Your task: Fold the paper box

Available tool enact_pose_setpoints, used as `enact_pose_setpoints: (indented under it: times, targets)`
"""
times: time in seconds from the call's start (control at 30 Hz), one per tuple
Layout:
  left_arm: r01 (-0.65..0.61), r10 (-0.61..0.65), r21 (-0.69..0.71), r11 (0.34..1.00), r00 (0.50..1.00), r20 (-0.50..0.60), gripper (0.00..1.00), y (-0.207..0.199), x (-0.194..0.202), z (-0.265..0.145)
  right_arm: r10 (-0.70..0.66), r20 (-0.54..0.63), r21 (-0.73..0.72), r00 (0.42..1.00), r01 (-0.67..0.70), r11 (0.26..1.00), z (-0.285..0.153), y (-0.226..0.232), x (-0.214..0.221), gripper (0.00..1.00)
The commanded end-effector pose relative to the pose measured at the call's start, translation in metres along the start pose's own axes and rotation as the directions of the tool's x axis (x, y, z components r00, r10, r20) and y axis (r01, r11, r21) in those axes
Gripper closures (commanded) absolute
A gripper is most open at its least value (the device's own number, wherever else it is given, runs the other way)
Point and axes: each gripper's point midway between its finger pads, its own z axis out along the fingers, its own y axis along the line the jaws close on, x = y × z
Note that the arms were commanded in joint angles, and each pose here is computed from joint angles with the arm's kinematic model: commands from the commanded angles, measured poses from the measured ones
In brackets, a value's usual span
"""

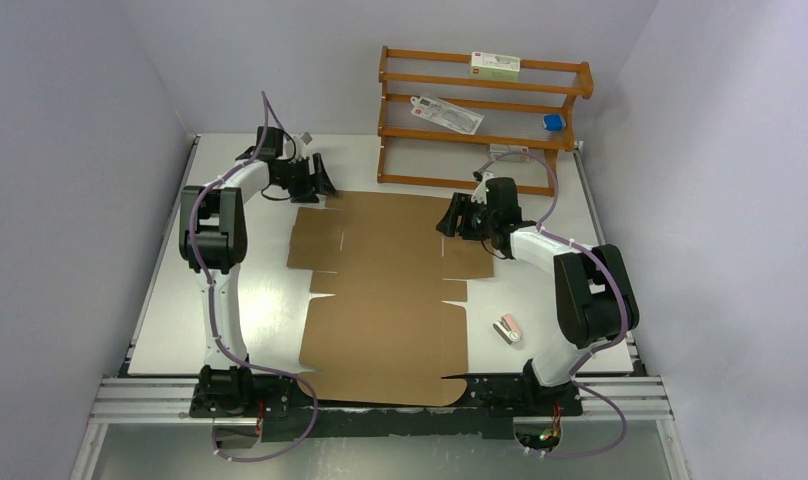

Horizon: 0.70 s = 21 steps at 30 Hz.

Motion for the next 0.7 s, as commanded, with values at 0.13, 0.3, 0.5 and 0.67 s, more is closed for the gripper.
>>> enact_pose_setpoints:
  times: [0.13, 0.3, 0.5, 0.67]
  targets:
    - [0.026, -0.023, 0.094, 0.995, 0.999, -0.035, 0.33, -0.004, 0.009, 0.019, -0.035, 0.016, -0.017, 0.999, 0.036, 0.999, 0.003, 0.005, -0.007, 0.35]
    - [0.031, -0.025, 0.097, 0.995, 0.998, -0.063, 0.42, 0.003, 0.017, 0.027, -0.046, 0.015, -0.017, 0.999, 0.046, 0.999, 0.001, 0.006, -0.005, 0.35]
    - [-0.017, 0.021, 0.121, 0.993, 0.999, -0.031, 0.65, -0.005, 0.013, 0.019, -0.065, 0.03, -0.033, 0.997, 0.066, 0.997, -0.004, 0.011, -0.009, 0.35]
    - [-0.089, 0.088, 0.129, 0.988, 0.996, 0.013, 0.78, -0.016, 0.007, 0.004, -0.084, 0.04, -0.069, 0.996, 0.087, 0.994, -0.008, 0.02, -0.018, 0.35]
